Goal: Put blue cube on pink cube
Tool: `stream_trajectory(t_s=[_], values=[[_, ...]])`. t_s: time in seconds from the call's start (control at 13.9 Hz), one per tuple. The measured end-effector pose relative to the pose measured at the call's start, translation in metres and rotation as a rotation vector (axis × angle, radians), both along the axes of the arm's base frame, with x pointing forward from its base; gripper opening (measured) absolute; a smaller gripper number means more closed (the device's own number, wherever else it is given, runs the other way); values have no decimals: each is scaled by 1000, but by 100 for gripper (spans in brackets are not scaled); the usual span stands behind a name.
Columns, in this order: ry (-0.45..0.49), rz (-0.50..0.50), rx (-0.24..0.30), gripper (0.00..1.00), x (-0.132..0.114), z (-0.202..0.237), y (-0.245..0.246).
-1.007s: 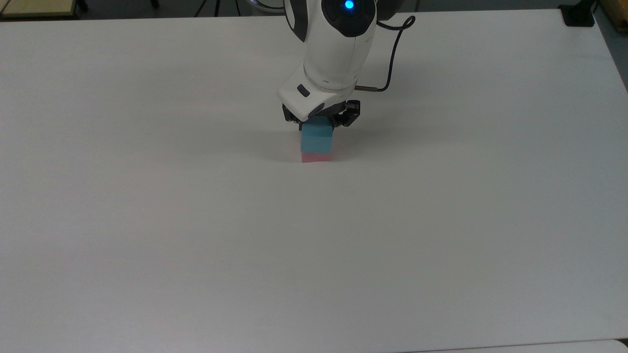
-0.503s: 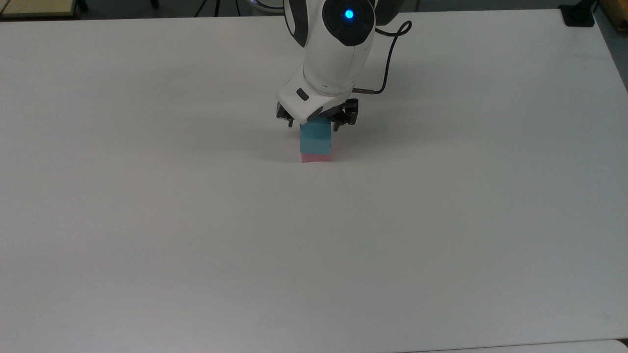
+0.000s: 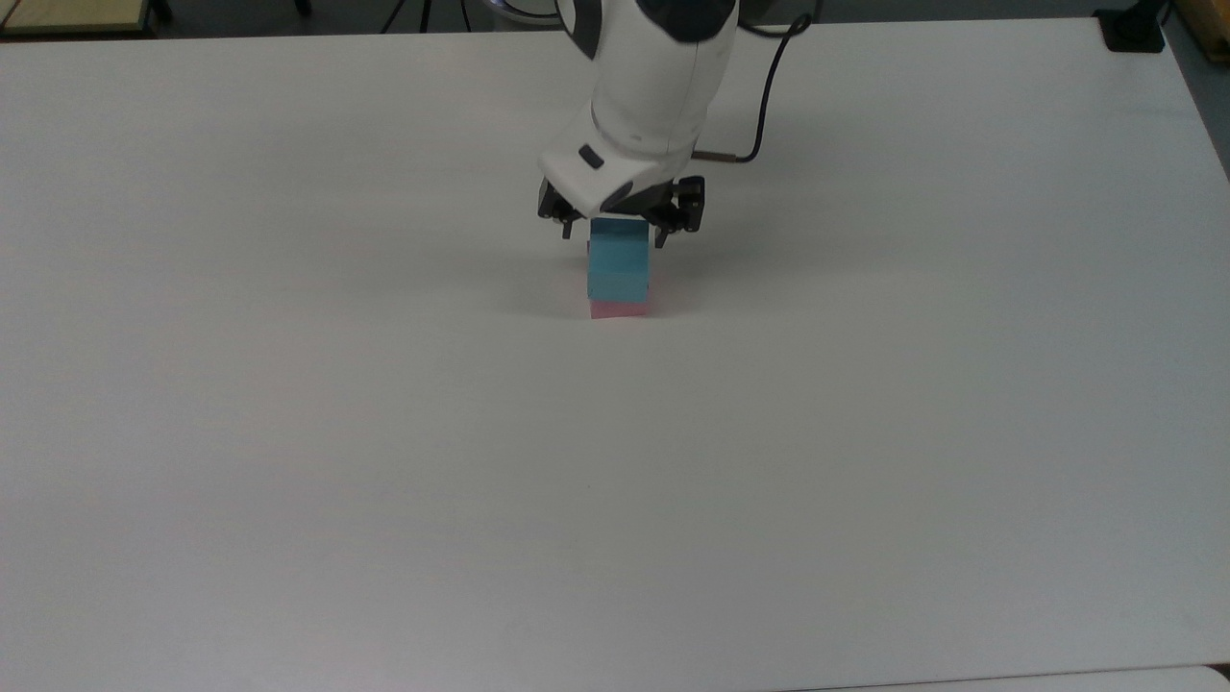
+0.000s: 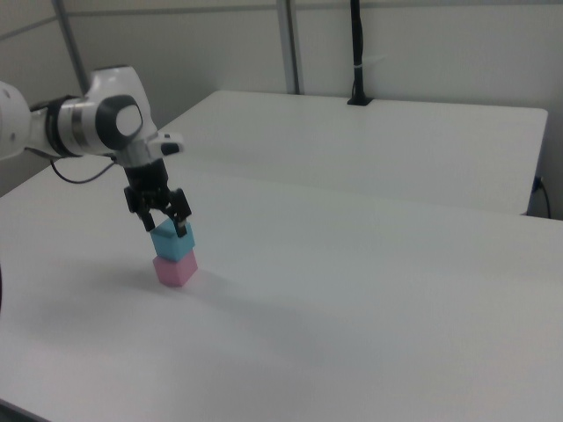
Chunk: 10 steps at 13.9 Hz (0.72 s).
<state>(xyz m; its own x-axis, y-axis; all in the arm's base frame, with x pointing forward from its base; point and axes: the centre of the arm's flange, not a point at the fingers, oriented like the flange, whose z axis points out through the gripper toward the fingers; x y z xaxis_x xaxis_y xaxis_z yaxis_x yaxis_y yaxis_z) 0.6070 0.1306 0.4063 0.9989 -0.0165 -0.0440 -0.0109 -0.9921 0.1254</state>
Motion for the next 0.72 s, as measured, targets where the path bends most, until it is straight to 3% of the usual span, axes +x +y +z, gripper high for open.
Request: stream_trajectory(t_s=[0.36,0.72], values=[[-100,-9,-4,100,-23,104,-2],[-115,-47,-7,100,-42,144,-22]])
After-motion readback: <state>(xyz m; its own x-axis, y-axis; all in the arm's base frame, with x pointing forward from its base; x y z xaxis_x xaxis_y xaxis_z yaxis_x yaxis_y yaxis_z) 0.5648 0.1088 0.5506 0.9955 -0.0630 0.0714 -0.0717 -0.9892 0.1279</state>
